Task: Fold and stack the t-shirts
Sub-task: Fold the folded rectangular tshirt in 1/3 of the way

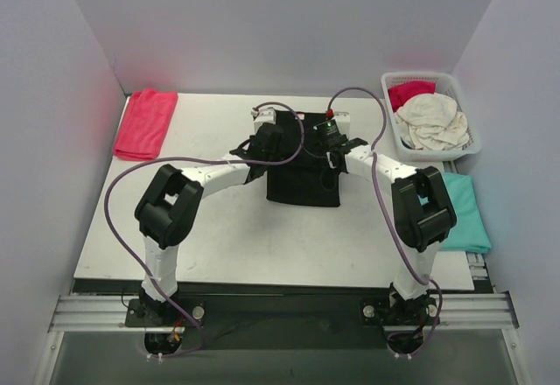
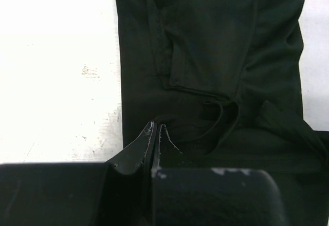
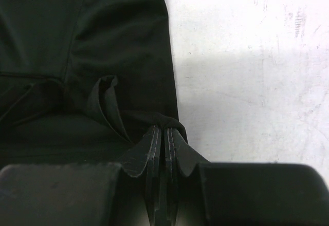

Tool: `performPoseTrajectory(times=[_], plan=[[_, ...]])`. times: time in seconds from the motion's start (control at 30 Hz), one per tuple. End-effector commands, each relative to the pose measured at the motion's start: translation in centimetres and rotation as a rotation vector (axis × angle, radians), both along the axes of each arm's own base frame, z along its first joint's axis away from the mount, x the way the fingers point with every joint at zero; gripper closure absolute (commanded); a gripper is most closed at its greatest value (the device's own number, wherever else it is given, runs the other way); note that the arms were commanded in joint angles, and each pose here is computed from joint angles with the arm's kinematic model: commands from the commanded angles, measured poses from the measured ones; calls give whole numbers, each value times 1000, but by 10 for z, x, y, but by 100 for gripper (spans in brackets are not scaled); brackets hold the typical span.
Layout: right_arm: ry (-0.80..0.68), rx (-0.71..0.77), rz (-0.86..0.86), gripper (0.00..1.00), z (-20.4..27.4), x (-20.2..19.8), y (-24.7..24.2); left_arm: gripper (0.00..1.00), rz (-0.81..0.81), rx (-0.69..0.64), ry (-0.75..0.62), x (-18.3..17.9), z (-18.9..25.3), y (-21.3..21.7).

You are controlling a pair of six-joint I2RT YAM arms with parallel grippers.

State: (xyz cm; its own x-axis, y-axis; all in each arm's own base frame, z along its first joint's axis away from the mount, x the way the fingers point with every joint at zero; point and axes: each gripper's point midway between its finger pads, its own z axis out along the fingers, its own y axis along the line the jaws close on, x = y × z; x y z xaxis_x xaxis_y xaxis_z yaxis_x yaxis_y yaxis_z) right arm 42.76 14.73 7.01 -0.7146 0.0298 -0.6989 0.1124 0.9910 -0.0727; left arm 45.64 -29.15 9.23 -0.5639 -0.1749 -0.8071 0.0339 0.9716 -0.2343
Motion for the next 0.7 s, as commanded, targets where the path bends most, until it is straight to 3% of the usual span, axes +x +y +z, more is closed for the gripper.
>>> performPoseTrajectory(times=[0.0, 0.13, 0.17, 0.2, 0.23, 0.27, 0.33, 0.43, 0.53, 0.67], plan=[[-17, 35, 2, 100, 9, 16, 1, 100, 13, -43, -44, 18, 18, -6], [-2, 52, -2, 100, 4, 25, -1, 99, -1, -61, -42, 27, 11, -8], [-8, 53, -4, 85, 7, 28, -3, 93, 4, -58, -51, 30, 11, -3], [-14, 51, -8, 79, 9, 31, -5, 83, 4, -62, -68, 33, 14, -2], [-35, 55, -20, 71, 17, 39, -8, 65, 13, -73, -101, 39, 22, -1], [-43, 57, -26, 60, 22, 42, -11, 58, 18, -67, -123, 42, 28, 2], [-85, 56, -51, 51, 41, 53, -19, 48, 53, -62, -170, 49, 44, 10], [-116, 47, -62, 48, 62, 56, -25, 40, 84, -82, -253, 50, 75, 18], [-108, 55, -54, 48, 63, 43, -25, 39, 50, -125, -294, 38, 101, 18], [-51, 86, -18, 49, 45, 16, -14, 39, -41, -142, -244, 19, 93, 6]])
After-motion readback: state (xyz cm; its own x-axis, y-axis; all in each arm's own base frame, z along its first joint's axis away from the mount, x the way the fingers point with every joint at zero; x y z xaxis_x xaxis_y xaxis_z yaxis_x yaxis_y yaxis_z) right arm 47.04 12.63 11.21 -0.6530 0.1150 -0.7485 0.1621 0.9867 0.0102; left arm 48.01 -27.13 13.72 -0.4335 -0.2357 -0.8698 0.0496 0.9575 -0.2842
